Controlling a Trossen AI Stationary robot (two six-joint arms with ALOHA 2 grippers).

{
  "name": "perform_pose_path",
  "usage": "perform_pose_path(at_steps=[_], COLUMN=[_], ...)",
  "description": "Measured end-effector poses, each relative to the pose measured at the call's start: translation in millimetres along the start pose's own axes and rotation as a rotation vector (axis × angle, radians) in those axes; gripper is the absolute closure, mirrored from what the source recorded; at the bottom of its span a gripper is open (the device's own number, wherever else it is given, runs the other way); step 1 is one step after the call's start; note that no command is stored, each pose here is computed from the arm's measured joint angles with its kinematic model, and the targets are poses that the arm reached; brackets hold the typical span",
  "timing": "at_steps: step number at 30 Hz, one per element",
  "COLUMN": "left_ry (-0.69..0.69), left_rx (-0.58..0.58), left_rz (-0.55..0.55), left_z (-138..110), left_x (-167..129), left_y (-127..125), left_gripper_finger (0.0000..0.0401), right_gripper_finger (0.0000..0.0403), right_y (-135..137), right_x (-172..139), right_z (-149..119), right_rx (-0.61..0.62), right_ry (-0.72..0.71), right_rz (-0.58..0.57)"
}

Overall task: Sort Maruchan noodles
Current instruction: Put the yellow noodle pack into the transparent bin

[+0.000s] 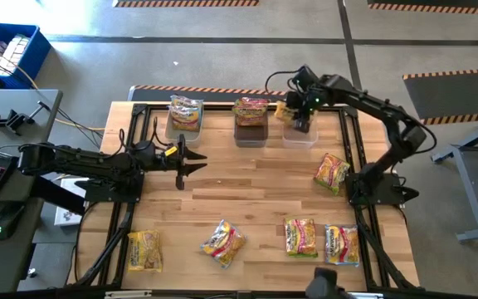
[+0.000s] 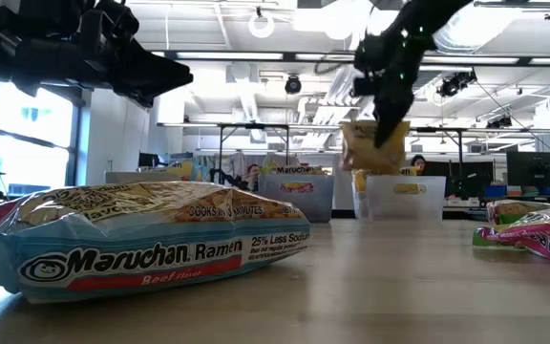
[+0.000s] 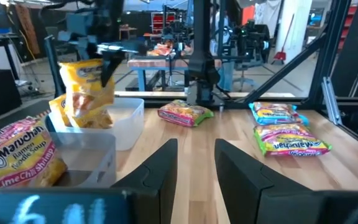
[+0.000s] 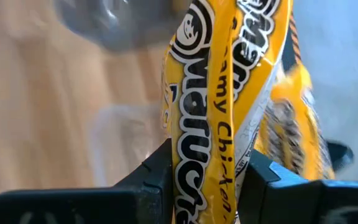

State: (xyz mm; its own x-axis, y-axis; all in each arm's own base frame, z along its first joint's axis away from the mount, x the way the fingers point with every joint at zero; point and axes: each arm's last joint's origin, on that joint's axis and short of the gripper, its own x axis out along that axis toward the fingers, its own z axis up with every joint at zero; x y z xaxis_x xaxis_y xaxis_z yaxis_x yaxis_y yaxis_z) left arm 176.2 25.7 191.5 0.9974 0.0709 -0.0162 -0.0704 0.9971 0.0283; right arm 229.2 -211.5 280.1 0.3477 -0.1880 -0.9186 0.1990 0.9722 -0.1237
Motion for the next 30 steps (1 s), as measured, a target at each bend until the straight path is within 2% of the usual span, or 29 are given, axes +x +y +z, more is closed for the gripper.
perform_pose_path(at_steps=[4,8,21,30], left_ry=[0.009,0.023,0.022,0.023], left_rx=[-0.002,-0.003,0.005,0.004], left_rz=[-0.001,-0.001,0.0,0.001], left_z=[-0.9,-2.3,-2.2,-2.3], left_x=[0.0,-0.1,-0.1,-0.1], left_y=[0.0,-0.1,0.0,0.0], left_gripper_finger=[0.0303,0.0303,0.0303,0.0303], right_gripper_finger=[0.0309,0.0309,0.0309,0.0309], right_y=[-18.2,-24.2,-25.2,-15.6], right_x=[15.4,24.9,32.3,32.4], right_z=[-10.4,-14.9,-15.9,-14.7], right_rx=[0.002,-0.025,-0.05,-0.066], right_ry=[0.085,0.139,0.179,0.229], right_rz=[-0.023,-0.026,-0.028,-0.016])
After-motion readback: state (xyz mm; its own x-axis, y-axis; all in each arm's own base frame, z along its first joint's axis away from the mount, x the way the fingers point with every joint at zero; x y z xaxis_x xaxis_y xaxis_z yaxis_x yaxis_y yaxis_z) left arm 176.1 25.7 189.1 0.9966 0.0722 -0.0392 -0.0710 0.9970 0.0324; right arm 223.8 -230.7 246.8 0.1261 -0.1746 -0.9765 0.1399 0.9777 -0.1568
